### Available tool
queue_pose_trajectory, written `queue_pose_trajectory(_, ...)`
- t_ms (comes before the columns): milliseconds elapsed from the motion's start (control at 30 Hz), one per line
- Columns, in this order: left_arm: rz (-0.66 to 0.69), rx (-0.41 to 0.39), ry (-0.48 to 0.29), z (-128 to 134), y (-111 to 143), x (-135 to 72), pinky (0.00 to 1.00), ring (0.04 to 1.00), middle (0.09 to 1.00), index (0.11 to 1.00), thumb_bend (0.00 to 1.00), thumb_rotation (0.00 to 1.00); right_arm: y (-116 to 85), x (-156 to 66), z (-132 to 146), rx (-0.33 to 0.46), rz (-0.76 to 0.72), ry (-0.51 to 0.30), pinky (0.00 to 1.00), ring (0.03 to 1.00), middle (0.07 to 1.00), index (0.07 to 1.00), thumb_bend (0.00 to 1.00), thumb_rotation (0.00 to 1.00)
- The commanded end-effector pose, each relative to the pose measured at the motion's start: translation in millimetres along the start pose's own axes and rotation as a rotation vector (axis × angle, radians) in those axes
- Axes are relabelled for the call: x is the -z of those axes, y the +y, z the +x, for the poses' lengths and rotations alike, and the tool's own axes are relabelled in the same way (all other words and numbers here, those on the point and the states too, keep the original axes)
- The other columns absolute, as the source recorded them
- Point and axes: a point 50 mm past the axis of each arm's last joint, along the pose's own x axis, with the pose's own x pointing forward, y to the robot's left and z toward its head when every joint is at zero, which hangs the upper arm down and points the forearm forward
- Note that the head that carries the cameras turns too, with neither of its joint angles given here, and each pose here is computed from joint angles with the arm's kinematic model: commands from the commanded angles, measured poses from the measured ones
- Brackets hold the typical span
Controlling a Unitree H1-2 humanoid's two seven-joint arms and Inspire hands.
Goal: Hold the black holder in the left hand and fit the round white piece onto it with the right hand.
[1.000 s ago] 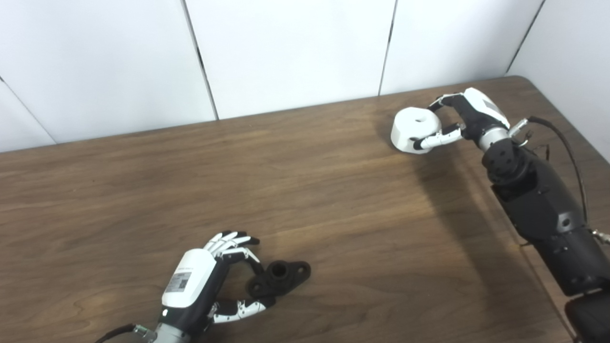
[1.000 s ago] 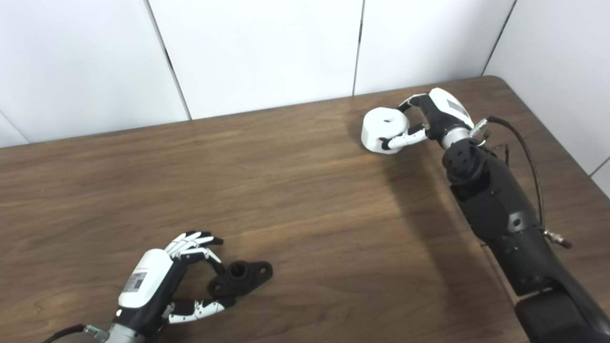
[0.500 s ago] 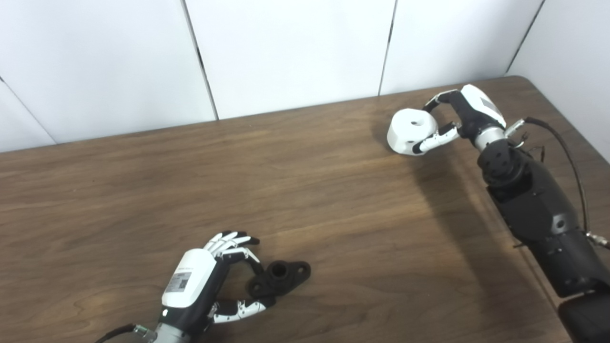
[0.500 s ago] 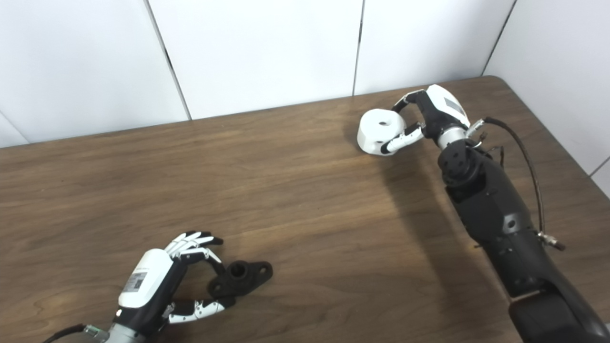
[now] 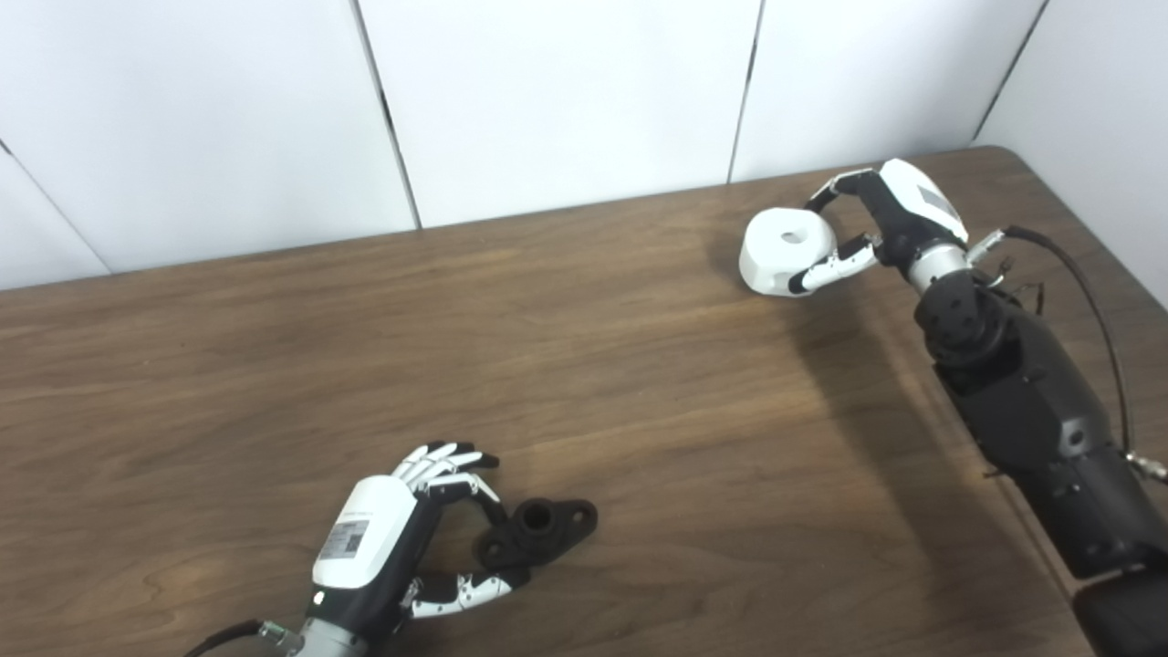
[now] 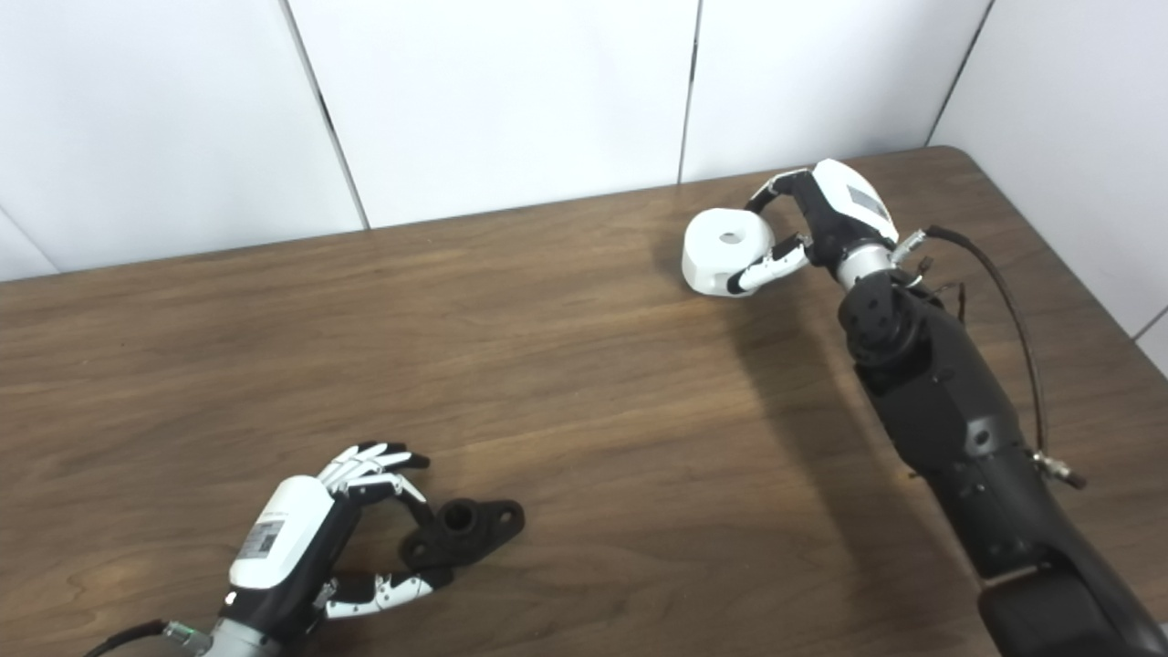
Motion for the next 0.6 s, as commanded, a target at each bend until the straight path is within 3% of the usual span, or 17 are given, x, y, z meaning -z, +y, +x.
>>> queue_pose_trajectory(0, 0.004, 0.126, 0.071, -13.1, -19.4, 5.2, 0.90, 0.880, 0.803, 0.487, 0.52, 0.04, -32.6, -19.4, -1.7, 0.084, -0.020, -0.101, 0.88, 0.909, 0.783, 0.485, 0.52, 0.14)
queue_pose_trajectory(333, 0.008, 0.137, 0.073, -4.7, -27.0, -4.3, 0.91, 0.885, 0.806, 0.487, 0.52, 0.05, -42.4, -61.4, -52.0, 0.006, -0.002, -0.198, 0.89, 0.894, 0.782, 0.484, 0.52, 0.14)
queue_pose_trajectory(567, 0.006, 0.131, 0.074, 2.7, -32.7, -7.9, 0.92, 0.891, 0.810, 0.487, 0.52, 0.05, -41.1, -89.3, -85.9, -0.090, 0.005, -0.322, 0.89, 0.898, 0.785, 0.483, 0.52, 0.14)
